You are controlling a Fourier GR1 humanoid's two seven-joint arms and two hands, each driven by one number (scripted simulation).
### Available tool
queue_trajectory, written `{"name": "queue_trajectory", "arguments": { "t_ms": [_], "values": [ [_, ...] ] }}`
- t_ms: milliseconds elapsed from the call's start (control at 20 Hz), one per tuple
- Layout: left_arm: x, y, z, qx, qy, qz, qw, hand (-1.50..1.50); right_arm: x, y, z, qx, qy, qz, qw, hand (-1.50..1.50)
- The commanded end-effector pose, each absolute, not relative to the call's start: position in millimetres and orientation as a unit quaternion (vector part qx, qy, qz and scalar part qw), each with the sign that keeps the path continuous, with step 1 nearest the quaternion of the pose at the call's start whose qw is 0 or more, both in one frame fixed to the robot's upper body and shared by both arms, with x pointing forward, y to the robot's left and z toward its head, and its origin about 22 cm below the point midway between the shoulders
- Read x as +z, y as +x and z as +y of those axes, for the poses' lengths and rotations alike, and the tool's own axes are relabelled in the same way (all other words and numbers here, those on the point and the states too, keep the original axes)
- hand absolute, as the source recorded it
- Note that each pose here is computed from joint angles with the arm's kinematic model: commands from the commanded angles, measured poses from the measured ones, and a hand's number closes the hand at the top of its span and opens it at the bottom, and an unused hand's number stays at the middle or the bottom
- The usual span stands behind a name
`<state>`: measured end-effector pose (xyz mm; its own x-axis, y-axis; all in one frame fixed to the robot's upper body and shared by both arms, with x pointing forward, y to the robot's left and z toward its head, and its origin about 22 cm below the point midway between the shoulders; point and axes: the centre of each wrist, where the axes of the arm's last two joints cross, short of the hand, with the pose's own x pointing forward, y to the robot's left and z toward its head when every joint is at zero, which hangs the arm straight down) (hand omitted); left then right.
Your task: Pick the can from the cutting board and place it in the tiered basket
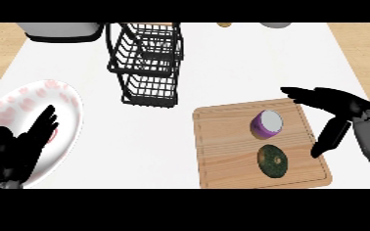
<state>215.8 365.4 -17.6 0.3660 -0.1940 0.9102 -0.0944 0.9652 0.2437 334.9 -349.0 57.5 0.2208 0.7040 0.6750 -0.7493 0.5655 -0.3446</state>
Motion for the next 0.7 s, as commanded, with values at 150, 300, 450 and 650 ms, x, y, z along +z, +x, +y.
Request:
{"name": "queue_trajectory", "arguments": {
  "t_ms": [150,300,450,650],
  "values": [
    [-17,216,364,-0.027,0.131,-0.558,0.819,0.0,25,323,-360,0.455,0.034,-0.427,0.781,-1.5],
    [-32,227,368,-0.034,0.127,-0.56,0.818,0.0,38,333,-351,0.461,0.041,-0.424,0.778,-1.5],
    [-15,218,369,-0.026,0.124,-0.568,0.813,0.0,22,344,-331,0.453,0.044,-0.432,0.778,-1.5],
    [-16,204,361,-0.032,0.13,-0.567,0.813,0.0,6,331,-321,0.452,0.037,-0.434,0.778,-1.5]
  ]
}}
